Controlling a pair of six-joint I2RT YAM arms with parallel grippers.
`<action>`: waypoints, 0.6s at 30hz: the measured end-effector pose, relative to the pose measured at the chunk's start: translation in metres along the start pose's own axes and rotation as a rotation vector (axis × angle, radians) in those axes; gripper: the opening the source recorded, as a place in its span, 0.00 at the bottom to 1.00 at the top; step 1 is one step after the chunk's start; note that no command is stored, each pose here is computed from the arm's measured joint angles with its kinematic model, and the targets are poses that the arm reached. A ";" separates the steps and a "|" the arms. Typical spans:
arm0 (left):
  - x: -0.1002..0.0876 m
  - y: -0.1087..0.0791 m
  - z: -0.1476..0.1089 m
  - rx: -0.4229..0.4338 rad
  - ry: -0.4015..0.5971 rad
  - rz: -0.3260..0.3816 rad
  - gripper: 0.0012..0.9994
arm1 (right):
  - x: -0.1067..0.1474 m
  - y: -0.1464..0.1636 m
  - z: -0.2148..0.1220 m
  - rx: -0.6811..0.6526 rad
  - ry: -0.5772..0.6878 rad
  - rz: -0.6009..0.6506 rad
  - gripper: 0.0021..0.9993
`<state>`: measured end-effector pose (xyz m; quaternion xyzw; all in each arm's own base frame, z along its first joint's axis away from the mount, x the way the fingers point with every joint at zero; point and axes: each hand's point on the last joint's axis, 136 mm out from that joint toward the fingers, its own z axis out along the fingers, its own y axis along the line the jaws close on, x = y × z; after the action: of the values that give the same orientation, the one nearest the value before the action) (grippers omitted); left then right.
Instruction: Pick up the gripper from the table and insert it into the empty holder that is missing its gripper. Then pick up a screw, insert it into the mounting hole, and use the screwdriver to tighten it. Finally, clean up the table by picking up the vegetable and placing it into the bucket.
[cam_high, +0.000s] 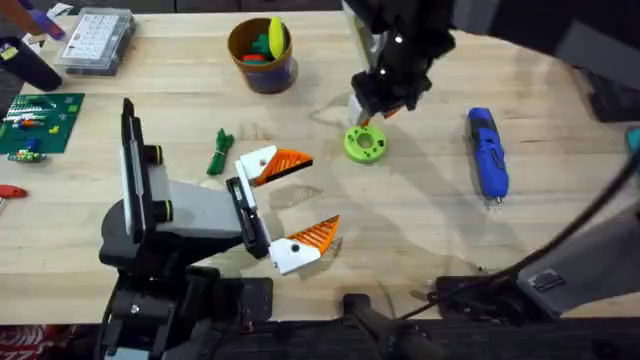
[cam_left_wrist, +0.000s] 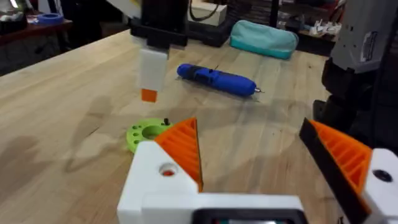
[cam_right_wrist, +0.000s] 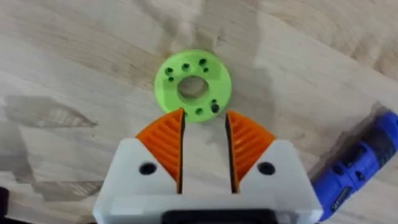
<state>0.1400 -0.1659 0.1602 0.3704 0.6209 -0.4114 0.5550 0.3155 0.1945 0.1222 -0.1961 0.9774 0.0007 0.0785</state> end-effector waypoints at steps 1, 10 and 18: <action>0.000 0.000 0.000 0.000 0.000 0.000 0.99 | 0.003 -0.002 0.000 0.000 -0.005 0.005 0.38; 0.000 0.000 0.000 0.000 0.000 0.000 0.99 | 0.023 -0.008 0.010 0.009 0.028 0.011 0.38; 0.000 0.000 0.000 0.000 0.000 0.000 0.99 | 0.025 -0.009 0.014 0.010 0.034 0.011 0.38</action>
<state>0.1400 -0.1659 0.1602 0.3704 0.6209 -0.4114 0.5550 0.2982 0.1774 0.1051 -0.1906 0.9796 -0.0073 0.0629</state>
